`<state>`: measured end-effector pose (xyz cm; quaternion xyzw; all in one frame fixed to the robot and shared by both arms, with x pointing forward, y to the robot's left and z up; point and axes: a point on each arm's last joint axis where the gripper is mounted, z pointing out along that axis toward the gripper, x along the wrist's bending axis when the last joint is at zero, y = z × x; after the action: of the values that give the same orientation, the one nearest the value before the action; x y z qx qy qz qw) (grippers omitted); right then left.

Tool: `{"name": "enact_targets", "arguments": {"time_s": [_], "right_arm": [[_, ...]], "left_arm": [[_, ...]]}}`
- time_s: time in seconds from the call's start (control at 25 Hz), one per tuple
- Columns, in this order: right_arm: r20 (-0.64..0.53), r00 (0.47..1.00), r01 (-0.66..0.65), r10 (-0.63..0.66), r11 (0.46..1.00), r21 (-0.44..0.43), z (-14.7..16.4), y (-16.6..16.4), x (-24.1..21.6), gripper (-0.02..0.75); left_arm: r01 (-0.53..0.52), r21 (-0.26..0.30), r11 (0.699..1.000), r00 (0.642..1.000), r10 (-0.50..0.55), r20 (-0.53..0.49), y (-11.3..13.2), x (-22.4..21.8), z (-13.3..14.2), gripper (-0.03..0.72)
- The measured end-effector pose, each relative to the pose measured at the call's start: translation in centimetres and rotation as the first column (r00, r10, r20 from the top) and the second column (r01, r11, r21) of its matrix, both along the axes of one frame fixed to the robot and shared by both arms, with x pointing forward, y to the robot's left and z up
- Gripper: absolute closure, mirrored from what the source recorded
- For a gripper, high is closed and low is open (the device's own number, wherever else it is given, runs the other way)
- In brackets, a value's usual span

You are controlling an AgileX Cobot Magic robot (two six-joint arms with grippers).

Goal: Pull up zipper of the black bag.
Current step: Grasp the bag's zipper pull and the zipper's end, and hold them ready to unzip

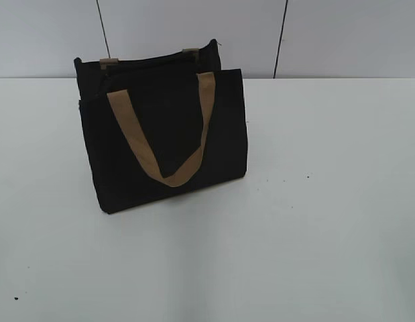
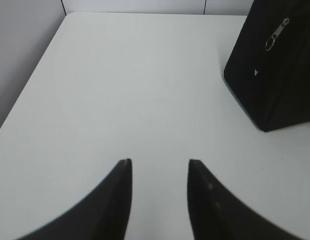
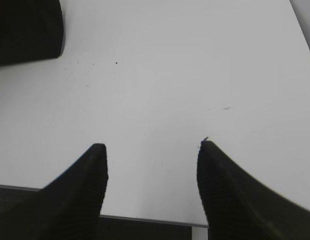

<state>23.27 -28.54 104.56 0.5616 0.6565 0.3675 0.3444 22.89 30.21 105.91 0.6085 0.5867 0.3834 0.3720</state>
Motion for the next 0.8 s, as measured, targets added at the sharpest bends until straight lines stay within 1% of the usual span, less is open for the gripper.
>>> {"name": "enact_targets", "arguments": {"time_s": [0.16, 0.2, 0.36, 0.44, 0.56, 0.6, 0.68, 0.8], "right_arm": [[0.0, 1.0, 0.0, 0.0, 1.0, 0.0, 0.0, 0.0, 0.0, 0.298], [0.0, 1.0, 0.0, 0.0, 1.0, 0.0, 0.0, 0.0, 0.0, 0.298], [0.0, 1.0, 0.0, 0.0, 1.0, 0.0, 0.0, 0.0, 0.0, 0.298], [0.0, 1.0, 0.0, 0.0, 1.0, 0.0, 0.0, 0.0, 0.0, 0.298], [0.0, 1.0, 0.0, 0.0, 1.0, 0.0, 0.0, 0.0, 0.0, 0.298], [0.0, 1.0, 0.0, 0.0, 1.0, 0.0, 0.0, 0.0, 0.0, 0.298], [0.0, 1.0, 0.0, 0.0, 1.0, 0.0, 0.0, 0.0, 0.0, 0.298], [0.0, 1.0, 0.0, 0.0, 1.0, 0.0, 0.0, 0.0, 0.0, 0.298]], "left_arm": [[-0.003, 0.004, 1.0, 1.0, 0.003, -0.008, 0.0, 0.2, 0.0, 0.192], [-0.003, 0.004, 1.0, 1.0, 0.003, -0.023, 0.0, 0.4, 0.0, 0.167], [-0.002, 0.005, 1.0, 0.992, 0.002, -0.126, 0.0, 2.3, 0.1, 0.148], [0.003, -0.005, 1.0, 0.985, -0.004, -0.171, -0.1, 3.7, 0.5, 0.146], [0.019, -0.055, 0.998, 0.985, -0.028, -0.169, -0.5, 6.5, 1.7, 0.146], [0.02, -0.066, 0.998, 0.987, -0.03, -0.155, -0.6, 7.5, 2.0, 0.146], [0.017, -0.068, 0.998, 0.987, -0.028, -0.158, -0.6, 10.0, 2.1, 0.146], [0.036, -0.047, 0.998, 0.989, -0.042, -0.143, -0.6, 13.7, 1.7, 0.146]]}}
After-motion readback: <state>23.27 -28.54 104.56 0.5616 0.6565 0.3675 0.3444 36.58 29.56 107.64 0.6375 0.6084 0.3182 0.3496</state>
